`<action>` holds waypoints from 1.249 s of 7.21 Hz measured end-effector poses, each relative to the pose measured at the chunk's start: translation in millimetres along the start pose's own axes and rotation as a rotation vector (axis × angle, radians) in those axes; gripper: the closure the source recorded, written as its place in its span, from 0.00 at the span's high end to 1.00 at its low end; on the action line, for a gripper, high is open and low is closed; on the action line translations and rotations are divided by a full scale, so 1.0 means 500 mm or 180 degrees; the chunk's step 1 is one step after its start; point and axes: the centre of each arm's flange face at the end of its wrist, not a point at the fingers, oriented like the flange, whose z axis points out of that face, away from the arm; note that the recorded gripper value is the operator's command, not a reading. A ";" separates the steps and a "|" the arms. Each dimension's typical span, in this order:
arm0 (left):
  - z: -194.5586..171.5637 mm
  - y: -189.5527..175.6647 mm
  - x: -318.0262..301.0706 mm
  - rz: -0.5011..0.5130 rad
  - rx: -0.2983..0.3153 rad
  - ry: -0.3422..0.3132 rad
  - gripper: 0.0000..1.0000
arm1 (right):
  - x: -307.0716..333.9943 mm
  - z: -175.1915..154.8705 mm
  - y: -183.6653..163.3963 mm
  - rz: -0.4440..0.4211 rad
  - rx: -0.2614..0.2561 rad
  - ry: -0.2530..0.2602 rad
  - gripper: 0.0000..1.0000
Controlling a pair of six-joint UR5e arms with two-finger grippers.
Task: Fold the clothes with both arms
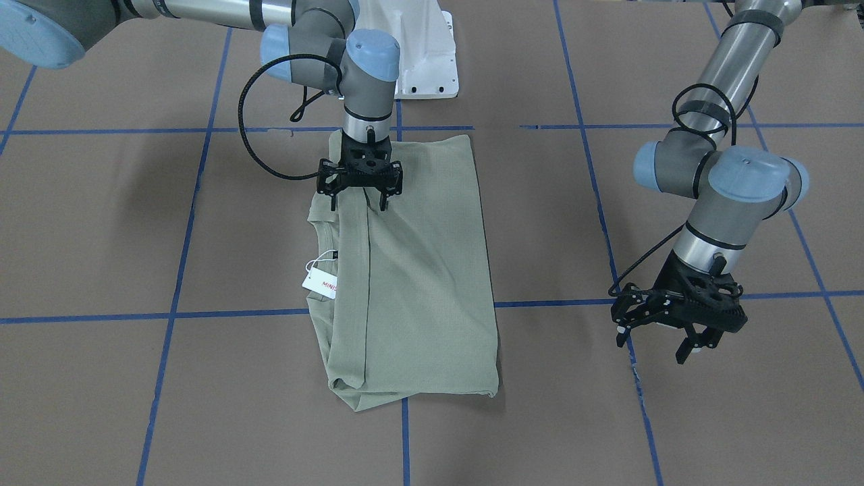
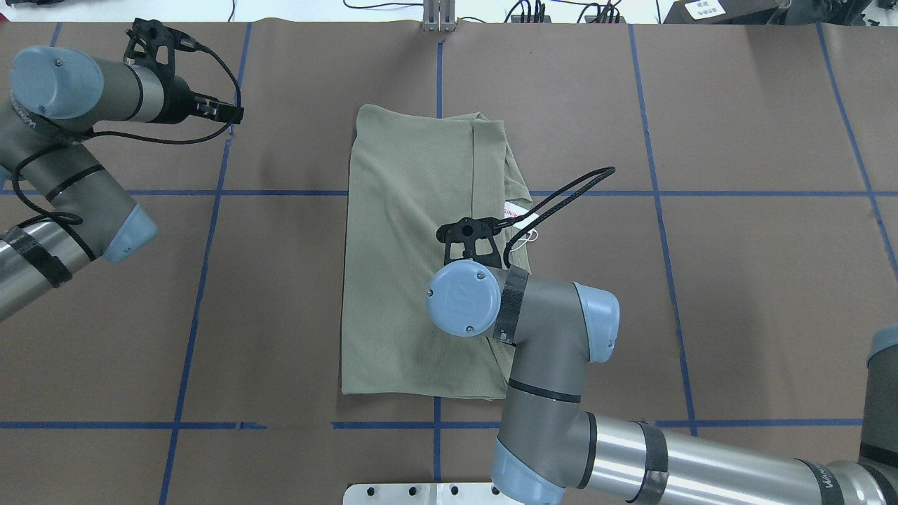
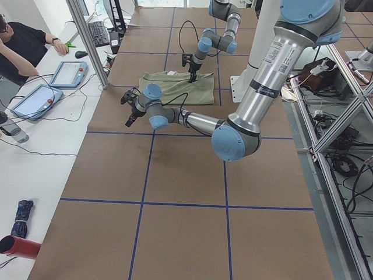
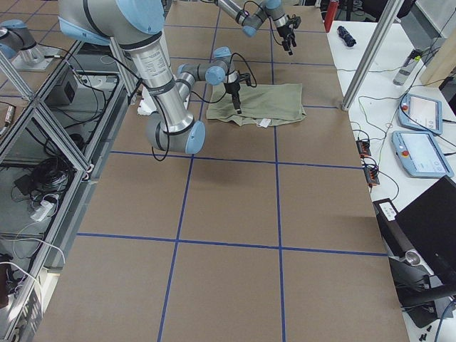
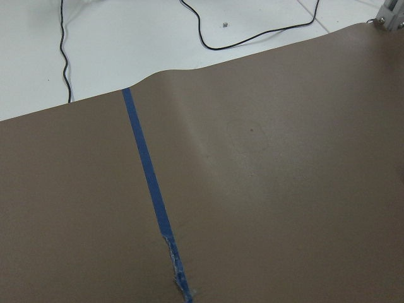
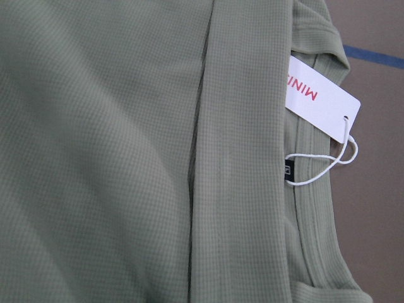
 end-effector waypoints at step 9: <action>0.006 0.008 0.010 0.0013 -0.0010 0.0027 1.00 | 0.240 0.011 0.013 -0.0617 -0.0060 0.0483 0.94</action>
